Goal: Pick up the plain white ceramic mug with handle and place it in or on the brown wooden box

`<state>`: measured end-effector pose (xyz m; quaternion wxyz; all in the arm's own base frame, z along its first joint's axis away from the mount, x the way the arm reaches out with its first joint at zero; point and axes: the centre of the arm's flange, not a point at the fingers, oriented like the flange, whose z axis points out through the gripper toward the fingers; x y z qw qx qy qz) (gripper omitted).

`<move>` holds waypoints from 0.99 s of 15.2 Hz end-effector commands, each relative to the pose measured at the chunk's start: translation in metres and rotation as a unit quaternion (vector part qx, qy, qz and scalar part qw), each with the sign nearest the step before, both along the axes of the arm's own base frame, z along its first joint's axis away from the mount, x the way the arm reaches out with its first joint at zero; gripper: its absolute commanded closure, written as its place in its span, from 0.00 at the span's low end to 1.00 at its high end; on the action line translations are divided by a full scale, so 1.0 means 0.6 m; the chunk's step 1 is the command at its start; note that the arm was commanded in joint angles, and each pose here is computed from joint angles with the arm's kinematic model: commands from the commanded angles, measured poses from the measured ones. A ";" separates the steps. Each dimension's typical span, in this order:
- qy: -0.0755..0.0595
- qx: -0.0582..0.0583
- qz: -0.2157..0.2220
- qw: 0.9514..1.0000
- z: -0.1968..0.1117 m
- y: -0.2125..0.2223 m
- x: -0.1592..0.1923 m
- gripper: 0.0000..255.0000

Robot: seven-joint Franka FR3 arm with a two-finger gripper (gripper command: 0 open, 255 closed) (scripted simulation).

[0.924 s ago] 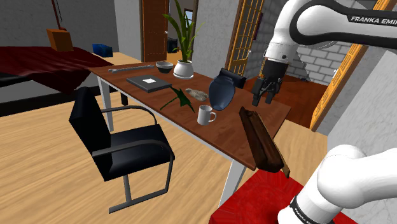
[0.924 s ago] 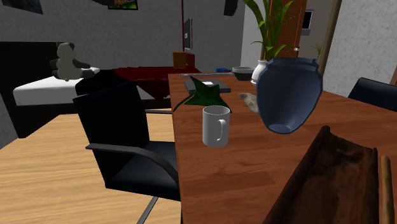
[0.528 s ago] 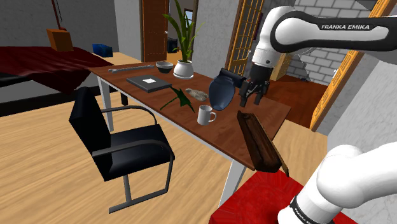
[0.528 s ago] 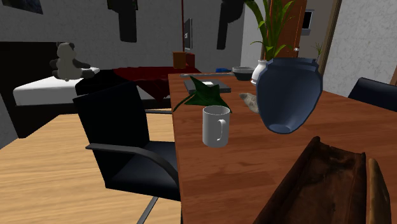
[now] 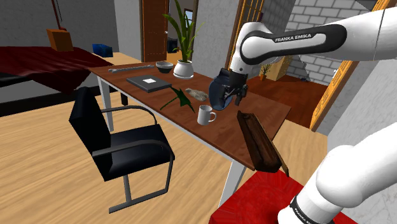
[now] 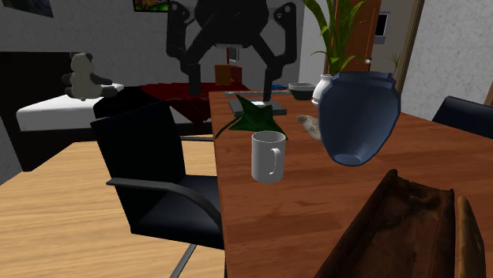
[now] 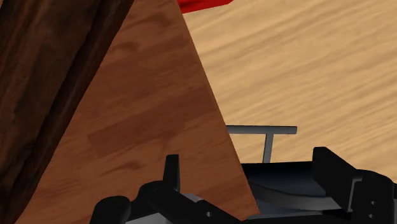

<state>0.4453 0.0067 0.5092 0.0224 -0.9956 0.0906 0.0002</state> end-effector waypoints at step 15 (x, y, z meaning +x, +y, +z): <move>-0.025 -0.032 -0.057 0.998 -0.160 -0.033 0.296 0.00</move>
